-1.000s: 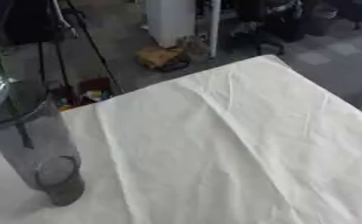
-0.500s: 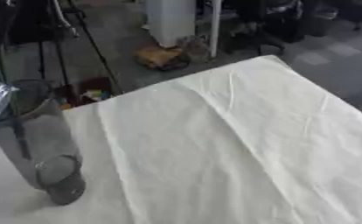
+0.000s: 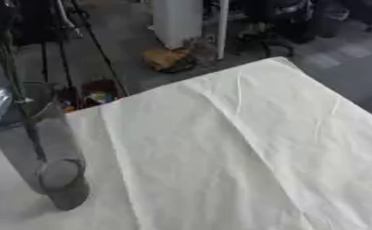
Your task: Arrange flowers into the vase.
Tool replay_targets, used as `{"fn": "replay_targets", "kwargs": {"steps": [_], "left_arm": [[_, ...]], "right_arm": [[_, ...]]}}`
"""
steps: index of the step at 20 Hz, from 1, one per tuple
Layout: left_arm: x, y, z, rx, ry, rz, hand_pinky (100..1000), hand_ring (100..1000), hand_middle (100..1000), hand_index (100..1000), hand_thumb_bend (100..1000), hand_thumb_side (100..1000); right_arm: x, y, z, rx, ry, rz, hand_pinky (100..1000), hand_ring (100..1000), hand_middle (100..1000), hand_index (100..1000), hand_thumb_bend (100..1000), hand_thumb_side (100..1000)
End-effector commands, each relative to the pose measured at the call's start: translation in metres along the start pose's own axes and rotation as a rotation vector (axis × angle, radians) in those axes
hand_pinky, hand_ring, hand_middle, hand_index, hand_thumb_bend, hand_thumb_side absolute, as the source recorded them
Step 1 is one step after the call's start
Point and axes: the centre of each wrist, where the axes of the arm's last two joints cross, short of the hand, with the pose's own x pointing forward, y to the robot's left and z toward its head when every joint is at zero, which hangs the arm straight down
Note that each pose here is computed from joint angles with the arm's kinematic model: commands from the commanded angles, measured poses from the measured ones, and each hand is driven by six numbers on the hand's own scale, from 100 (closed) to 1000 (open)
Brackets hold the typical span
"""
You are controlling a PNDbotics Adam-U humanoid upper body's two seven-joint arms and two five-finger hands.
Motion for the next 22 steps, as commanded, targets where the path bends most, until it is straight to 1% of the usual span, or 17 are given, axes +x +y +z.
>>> {"fn": "replay_targets", "kwargs": {"steps": [1, 2, 3, 5, 7, 8, 9, 10, 12, 14, 16, 17, 18, 19, 20, 21, 22], "left_arm": [[0.0102, 0.0064, -0.0055, 0.026, -0.041, -0.006, 569, 579, 616, 715, 464, 660], [0.01, 0.0062, -0.0053, 0.026, -0.041, -0.009, 631, 623, 653, 759, 472, 662], [0.0101, 0.006, -0.0049, 0.023, -0.041, -0.013, 656, 649, 675, 776, 467, 663], [0.0111, 0.0052, -0.0038, 0.012, -0.045, -0.019, 810, 787, 802, 870, 489, 669], [0.0126, 0.0044, -0.0026, -0.006, -0.051, -0.025, 981, 895, 894, 915, 515, 689], [0.0132, 0.0041, -0.0021, -0.019, -0.052, -0.029, 1000, 948, 942, 950, 533, 708], [0.0134, 0.0038, -0.0016, -0.039, -0.05, -0.034, 1000, 975, 966, 974, 550, 728], [0.0135, 0.0039, -0.0014, -0.059, -0.048, -0.039, 1000, 1000, 986, 988, 589, 753], [0.0137, 0.0047, -0.0013, -0.099, -0.043, -0.053, 1000, 1000, 1000, 1000, 621, 770], [0.0137, 0.0057, -0.0016, -0.122, -0.031, -0.06, 1000, 1000, 1000, 1000, 493, 714], [0.0151, 0.0066, -0.0015, -0.133, -0.028, -0.06, 1000, 1000, 1000, 1000, 341, 633], [0.0154, 0.0068, -0.0014, -0.136, -0.024, -0.06, 1000, 1000, 1000, 1000, 293, 611], [0.0157, 0.007, -0.0014, -0.135, -0.02, -0.059, 1000, 1000, 1000, 1000, 334, 633], [0.016, 0.0073, -0.0017, -0.128, -0.015, -0.058, 1000, 1000, 1000, 1000, 454, 697], [0.016, 0.0074, -0.0017, -0.123, -0.012, -0.06, 1000, 1000, 1000, 1000, 519, 732], [0.0159, 0.0074, -0.0015, -0.118, -0.01, -0.063, 1000, 1000, 1000, 1000, 580, 758], [0.0159, 0.0075, -0.0013, -0.115, -0.01, -0.066, 1000, 1000, 1000, 1000, 611, 766]], "right_arm": [[0.005, -0.002, -0.0079, -0.009, -0.026, -0.007, 788, 884, 840, 904, 100, 1000], [0.005, -0.0021, -0.0079, -0.01, -0.026, -0.007, 787, 883, 839, 903, 100, 1000], [0.0049, -0.0023, -0.0078, -0.011, -0.025, -0.006, 787, 883, 839, 903, 100, 1000], [0.0048, -0.0024, -0.0077, -0.013, -0.024, -0.006, 787, 883, 839, 903, 100, 1000], [0.0047, -0.0025, -0.0075, -0.014, -0.023, -0.005, 787, 883, 839, 903, 100, 1000], [0.0047, -0.0026, -0.0074, -0.014, -0.023, -0.004, 787, 882, 839, 902, 100, 1000], [0.0046, -0.0027, -0.0073, -0.015, -0.022, -0.003, 786, 882, 838, 902, 100, 1000], [0.0046, -0.0028, -0.0072, -0.016, -0.021, -0.002, 786, 882, 838, 902, 100, 1000], [0.0043, -0.0034, -0.0069, -0.017, -0.02, 0.001, 786, 882, 837, 901, 100, 1000], [0.004, -0.0038, -0.0064, -0.018, -0.019, 0.003, 786, 879, 837, 900, 100, 1000], [0.0038, -0.004, -0.0058, -0.019, -0.017, 0.004, 786, 878, 836, 900, 100, 1000], [0.0037, -0.004, -0.0057, -0.02, -0.015, 0.005, 786, 878, 836, 900, 100, 1000], [0.0037, -0.004, -0.0056, -0.021, -0.014, 0.005, 786, 878, 836, 900, 100, 1000], [0.0037, -0.0041, -0.0055, -0.022, -0.013, 0.005, 786, 878, 836, 899, 100, 1000], [0.0036, -0.0041, -0.0054, -0.022, -0.013, 0.006, 786, 877, 835, 899, 100, 1000], [0.0036, -0.0043, -0.0054, -0.023, -0.013, 0.006, 785, 877, 835, 899, 100, 1000], [0.0035, -0.0046, -0.0055, -0.024, -0.014, 0.007, 785, 876, 835, 898, 100, 1000]]}}
